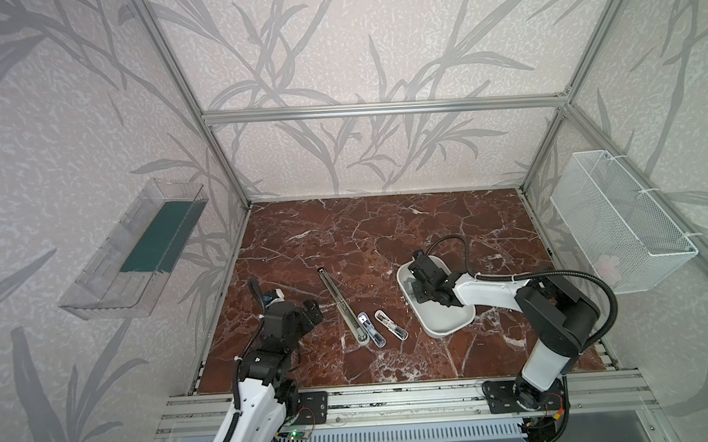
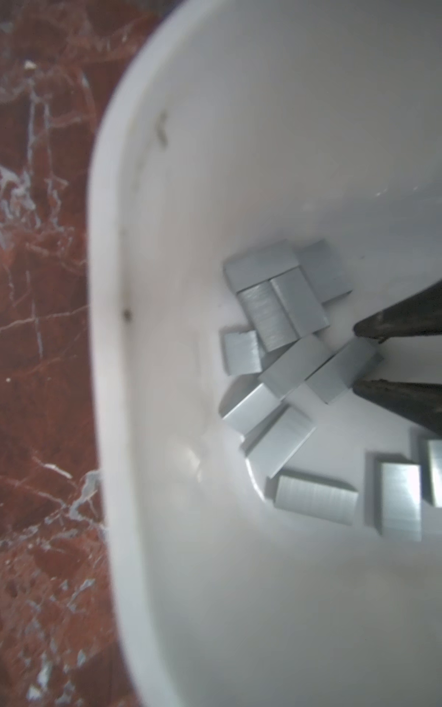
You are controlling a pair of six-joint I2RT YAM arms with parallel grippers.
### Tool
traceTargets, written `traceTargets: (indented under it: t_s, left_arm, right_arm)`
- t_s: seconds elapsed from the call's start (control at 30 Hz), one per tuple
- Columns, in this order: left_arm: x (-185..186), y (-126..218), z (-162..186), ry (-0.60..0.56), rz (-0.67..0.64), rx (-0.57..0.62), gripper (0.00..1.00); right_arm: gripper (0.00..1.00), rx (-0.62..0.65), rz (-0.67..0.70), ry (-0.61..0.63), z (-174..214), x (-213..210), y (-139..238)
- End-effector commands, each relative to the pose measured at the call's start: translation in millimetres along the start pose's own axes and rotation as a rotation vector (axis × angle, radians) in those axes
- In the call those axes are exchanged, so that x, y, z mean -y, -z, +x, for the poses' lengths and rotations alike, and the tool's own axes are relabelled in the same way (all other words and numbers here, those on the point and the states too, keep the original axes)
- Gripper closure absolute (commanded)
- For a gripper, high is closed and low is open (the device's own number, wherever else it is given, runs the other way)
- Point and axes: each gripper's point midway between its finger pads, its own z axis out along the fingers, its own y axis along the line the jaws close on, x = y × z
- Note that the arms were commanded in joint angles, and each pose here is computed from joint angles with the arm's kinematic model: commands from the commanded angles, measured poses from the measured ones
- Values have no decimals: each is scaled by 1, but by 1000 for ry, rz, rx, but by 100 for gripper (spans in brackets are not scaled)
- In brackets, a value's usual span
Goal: Load the staples into the stapler
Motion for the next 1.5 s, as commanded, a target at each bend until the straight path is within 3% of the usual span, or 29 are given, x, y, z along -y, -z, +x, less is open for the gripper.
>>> traceTargets:
  t_s: [0.0, 0.3, 0.43, 0.9, 1.13, 1.33, 1.47]
  left_arm:
    - [5, 4, -9, -4, 7, 32, 1]
    - [5, 4, -9, -5, 9, 32, 1]
    - [6, 4, -10, -5, 12, 33, 1]
    - [6, 5, -10, -5, 13, 33, 1]
    - [6, 6, -10, -4, 16, 36, 1]
    - [6, 6, -10, -3, 18, 38, 1]
    - [6, 7, -10, -4, 20, 39, 1]
  right_arm:
    - [77, 19, 33, -48, 2, 15, 19]
    - [71, 92, 5, -85, -19, 17, 42]
    - [64, 82, -47, -22, -22, 2, 32]
    - [59, -10, -69, 78, -11, -5, -9]
    - [61, -29, -81, 90, -7, -9, -17]
    - [74, -37, -53, 83, -6, -4, -17]
    - [76, -44, -41, 72, -4, -1, -15]
